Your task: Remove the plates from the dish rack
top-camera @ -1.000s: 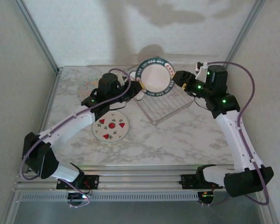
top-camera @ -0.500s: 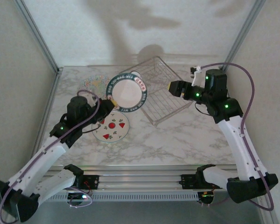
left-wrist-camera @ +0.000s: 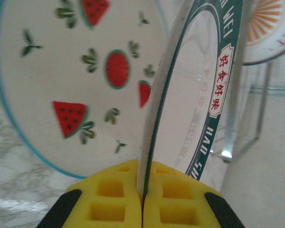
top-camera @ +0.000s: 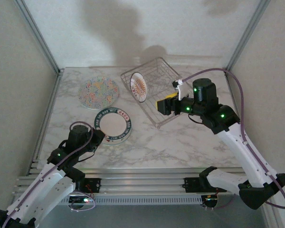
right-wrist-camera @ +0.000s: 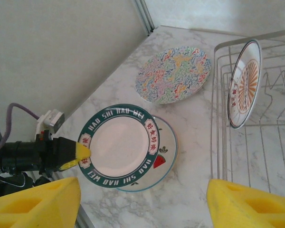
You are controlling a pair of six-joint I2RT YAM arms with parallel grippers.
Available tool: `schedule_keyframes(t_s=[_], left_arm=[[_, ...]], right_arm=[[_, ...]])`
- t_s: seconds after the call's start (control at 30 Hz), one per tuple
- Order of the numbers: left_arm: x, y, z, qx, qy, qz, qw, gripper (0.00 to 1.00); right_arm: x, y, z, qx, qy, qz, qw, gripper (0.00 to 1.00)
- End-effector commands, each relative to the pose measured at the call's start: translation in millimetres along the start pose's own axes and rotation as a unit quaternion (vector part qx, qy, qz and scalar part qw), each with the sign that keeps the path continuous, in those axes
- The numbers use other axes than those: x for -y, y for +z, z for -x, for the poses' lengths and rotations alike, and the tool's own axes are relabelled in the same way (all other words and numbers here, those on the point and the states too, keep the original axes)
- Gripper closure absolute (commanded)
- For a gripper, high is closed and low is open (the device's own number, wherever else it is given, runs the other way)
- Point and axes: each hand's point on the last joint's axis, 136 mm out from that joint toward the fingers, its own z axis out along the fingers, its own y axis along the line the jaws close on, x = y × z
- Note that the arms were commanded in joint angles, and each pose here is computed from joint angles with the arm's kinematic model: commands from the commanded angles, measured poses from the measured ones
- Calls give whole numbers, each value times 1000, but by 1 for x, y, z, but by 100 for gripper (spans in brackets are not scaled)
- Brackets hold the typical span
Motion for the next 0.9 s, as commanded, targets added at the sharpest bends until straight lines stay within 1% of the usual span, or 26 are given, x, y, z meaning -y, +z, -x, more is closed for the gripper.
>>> schedule_keyframes(t_s=[0.0,0.17,0.3,0.73,0.87], left_arm=[[-10,5,7,19,-34,12,999,100],[-24,17,2,6,-41,46,998,100],[-31,25,0,1,-53,57,997,100],[-42,41,-3,-11,-69,88,994,100],[-47,41,-2,-9,-70,103,992,88]], right_arm=[[1,3,-5,-9,-11,-7,1000,29],[-8,6,-8,-16,-28,16,999,29],[-17,10,-12,-26,-40,42,998,29],[-16,24,-13,-40,-46,46,997,28],[-16,25,-12,-42,-49,46,997,28]])
